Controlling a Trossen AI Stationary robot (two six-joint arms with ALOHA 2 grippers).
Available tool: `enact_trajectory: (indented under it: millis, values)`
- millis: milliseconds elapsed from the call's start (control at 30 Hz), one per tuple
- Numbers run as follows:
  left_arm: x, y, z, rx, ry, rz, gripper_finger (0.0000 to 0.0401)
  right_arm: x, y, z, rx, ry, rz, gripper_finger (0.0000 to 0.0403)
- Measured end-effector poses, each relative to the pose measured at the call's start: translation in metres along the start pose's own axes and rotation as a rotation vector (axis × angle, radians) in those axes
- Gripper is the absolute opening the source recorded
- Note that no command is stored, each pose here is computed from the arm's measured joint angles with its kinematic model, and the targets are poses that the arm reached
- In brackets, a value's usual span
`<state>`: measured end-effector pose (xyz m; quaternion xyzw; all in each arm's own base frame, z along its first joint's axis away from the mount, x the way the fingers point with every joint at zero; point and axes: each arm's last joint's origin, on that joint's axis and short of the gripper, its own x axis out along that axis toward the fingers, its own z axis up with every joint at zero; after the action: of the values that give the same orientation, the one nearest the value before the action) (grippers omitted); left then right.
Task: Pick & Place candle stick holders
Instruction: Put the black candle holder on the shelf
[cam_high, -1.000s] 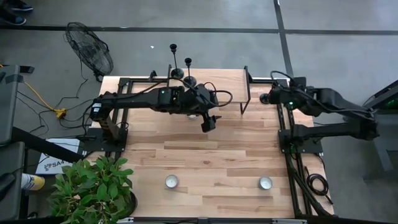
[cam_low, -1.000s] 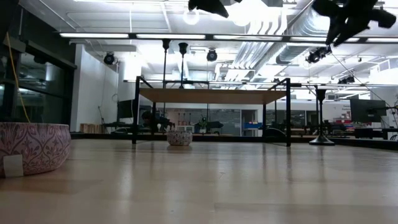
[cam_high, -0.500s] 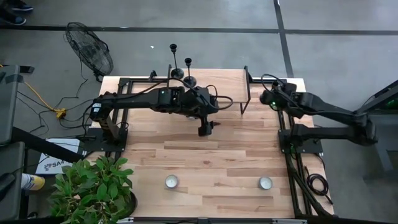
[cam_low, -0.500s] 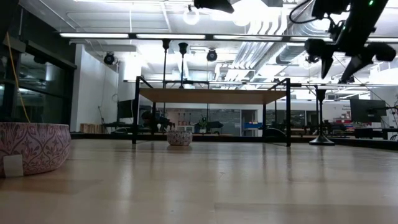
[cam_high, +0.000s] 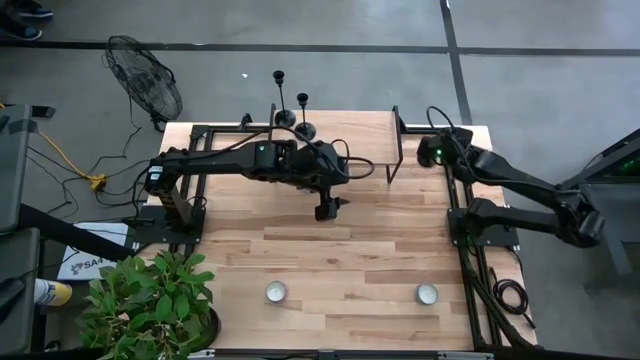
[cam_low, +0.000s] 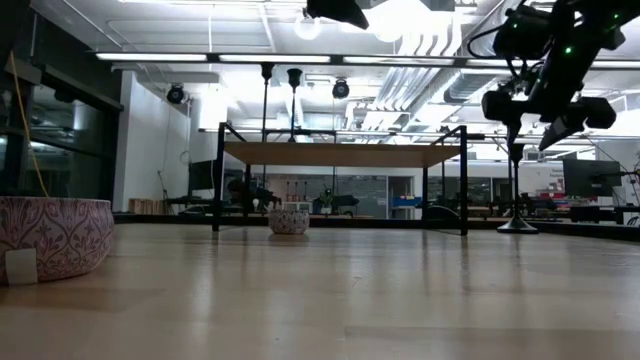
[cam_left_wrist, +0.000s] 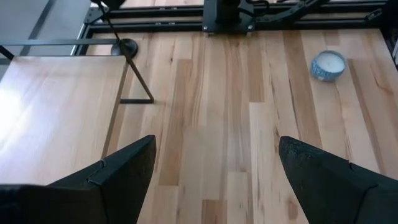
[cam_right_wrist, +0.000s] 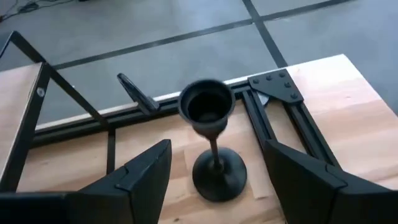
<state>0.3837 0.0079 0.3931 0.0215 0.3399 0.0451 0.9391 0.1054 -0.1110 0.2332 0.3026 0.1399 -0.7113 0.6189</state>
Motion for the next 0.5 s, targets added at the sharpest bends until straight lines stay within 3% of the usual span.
enact_trajectory:
  millis: [500]
  values:
    - [0.0, 0.0, -0.001, -0.001, 0.006, 0.008, 0.0335, 0.018, -0.004, 0.015, -0.004, 0.008, 0.075, 0.0252]
